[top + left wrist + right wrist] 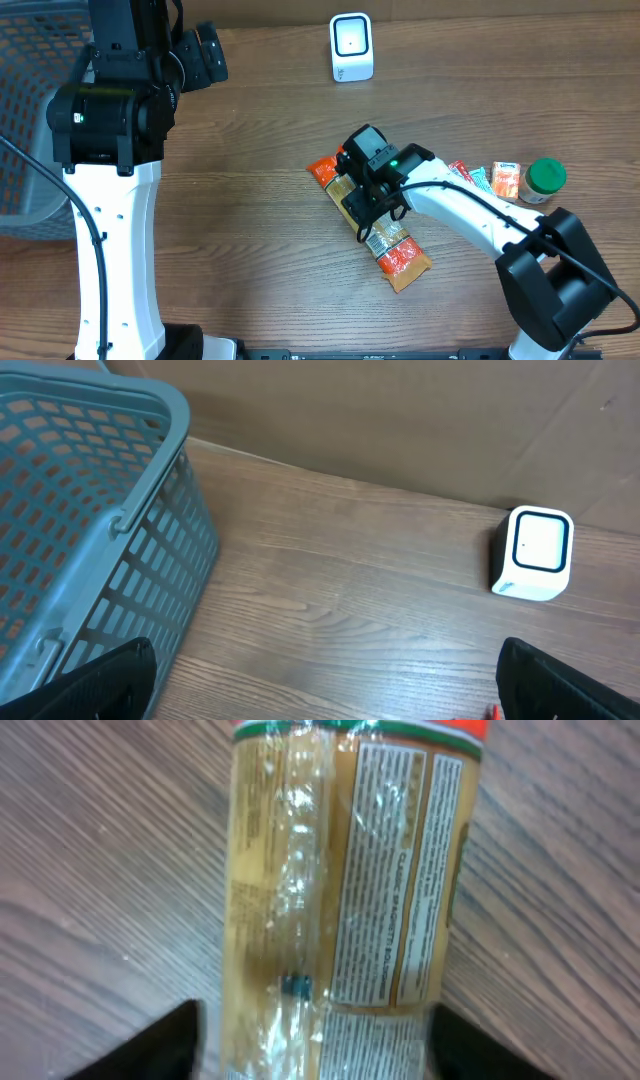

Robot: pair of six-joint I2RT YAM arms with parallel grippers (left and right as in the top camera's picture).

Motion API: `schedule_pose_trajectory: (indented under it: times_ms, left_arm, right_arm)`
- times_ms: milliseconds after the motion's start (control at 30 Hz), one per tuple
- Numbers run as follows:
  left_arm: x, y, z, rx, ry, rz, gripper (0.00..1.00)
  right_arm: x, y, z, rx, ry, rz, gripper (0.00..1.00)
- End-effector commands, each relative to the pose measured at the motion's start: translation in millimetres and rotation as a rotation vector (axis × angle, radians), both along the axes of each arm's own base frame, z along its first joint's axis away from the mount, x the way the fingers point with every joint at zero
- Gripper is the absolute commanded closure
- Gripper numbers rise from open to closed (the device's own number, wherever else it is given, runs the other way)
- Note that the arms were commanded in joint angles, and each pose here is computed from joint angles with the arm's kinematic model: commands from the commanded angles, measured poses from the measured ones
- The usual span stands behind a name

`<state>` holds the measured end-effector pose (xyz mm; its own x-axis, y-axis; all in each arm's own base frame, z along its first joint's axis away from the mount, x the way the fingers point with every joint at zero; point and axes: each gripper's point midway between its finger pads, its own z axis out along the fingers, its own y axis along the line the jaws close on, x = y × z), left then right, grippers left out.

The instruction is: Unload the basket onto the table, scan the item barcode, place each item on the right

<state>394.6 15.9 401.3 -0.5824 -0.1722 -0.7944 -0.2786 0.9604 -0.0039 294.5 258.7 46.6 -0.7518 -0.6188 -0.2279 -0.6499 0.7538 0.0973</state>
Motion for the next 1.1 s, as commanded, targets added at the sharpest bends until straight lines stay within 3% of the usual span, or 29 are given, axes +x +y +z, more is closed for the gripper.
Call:
schedule_pose_trajectory:
  times_ms: [0, 367, 500, 800, 1067]
  left_arm:
    - [-1.3, 3.3, 5.1, 0.019, -0.010, 0.001, 0.00]
    - [-1.4, 3.3, 5.0, 0.019, -0.009, 0.001, 0.00]
    - [-1.3, 3.2, 5.1, 0.019, -0.010, 0.001, 0.00]
    - [-1.4, 3.2, 5.0, 0.019, -0.009, 0.001, 0.00]
    - [-1.4, 3.3, 5.0, 0.019, -0.009, 0.001, 0.00]
  right_arm:
    - [6.5, 8.7, 28.5, 0.047, -0.047, 0.010, 0.09]
    - [3.8, 6.9, 6.0, 0.003, -0.009, 0.013, 0.04]
    - [-10.6, 12.6, -13.9, -0.047, 0.024, 0.108, 0.00]
    - [-21.8, 18.6, -52.6, -0.184, 0.007, 0.173, 0.00]
    - [-8.7, 1.9, -44.3, -0.293, -0.085, 0.141, 0.04]
